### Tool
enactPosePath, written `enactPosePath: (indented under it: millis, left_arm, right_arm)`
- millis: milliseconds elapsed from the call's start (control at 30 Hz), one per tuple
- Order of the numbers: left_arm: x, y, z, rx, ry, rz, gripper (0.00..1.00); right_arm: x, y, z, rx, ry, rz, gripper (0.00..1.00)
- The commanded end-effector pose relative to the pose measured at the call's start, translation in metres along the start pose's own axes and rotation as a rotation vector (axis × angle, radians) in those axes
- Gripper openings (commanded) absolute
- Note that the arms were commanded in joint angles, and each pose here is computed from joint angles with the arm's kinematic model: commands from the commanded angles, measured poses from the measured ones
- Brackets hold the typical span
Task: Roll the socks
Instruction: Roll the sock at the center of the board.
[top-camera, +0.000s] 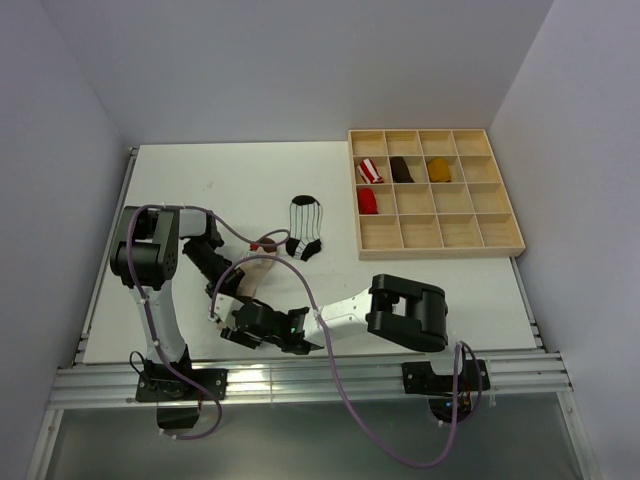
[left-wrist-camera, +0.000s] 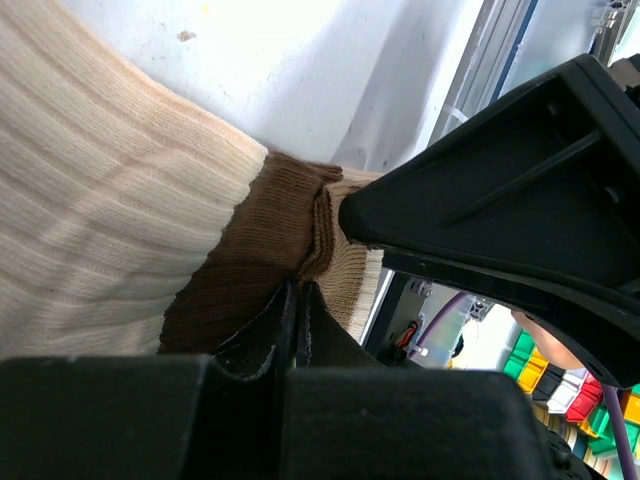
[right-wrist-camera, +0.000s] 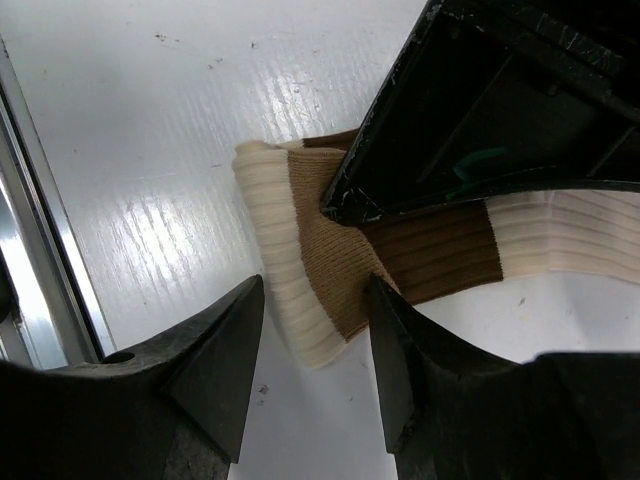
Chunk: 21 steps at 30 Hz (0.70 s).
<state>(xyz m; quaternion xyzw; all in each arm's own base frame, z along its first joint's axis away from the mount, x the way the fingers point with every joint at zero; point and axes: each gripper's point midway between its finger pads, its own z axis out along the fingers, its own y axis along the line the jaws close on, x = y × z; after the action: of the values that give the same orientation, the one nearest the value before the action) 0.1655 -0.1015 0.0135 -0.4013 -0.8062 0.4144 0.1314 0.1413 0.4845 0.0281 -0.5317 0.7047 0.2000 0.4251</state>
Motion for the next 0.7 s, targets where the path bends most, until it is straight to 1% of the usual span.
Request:
enactPosePath:
  millis: [0,233,333,400,433,533,567,600,633,667]
  left_arm:
    - [0.005,0.017,0.000,-0.041,0.050,0.075,0.00]
    - [0.005,0.017,0.002,-0.030,0.049,0.070,0.00]
    - [0.006,0.017,0.003,-0.027,0.056,0.069,0.00]
    - [0.004,0.017,0.001,-0.031,0.050,0.070,0.00]
    - [0.003,0.017,0.001,-0.032,0.048,0.070,0.00]
    - [-0.002,0.016,-0.002,-0.042,0.032,0.078,0.00]
    - [-0.005,0.017,-0.003,-0.050,0.020,0.083,0.00]
    - [-0.010,0.018,-0.006,-0.065,0.005,0.087,0.00]
    - [-0.013,0.018,-0.007,-0.072,-0.007,0.089,0.01]
    - [-0.020,0.022,-0.009,-0.096,-0.035,0.084,0.04]
  right_arm:
    - [-0.013,-0.005,0.004,0.024,-0.023,-0.021,0.54]
    - [-0.004,-0.004,0.010,0.029,-0.008,-0.011,0.54]
    - [-0.001,-0.002,0.012,0.029,-0.007,0.009,0.48]
    - [0.002,-0.005,0.014,0.031,0.003,0.035,0.43]
    - [0.002,-0.004,0.013,0.026,0.003,0.043,0.43]
    - [0.002,-0.005,0.012,0.002,0.016,0.090,0.23]
    - [0.004,-0.007,0.011,-0.003,0.030,0.095,0.12]
    - [0.001,-0.008,0.012,-0.012,0.035,0.150,0.11]
    - [0.006,-0.005,0.010,-0.044,0.068,0.163,0.09]
    - [0.006,-0.005,0.010,-0.054,0.076,0.179,0.03]
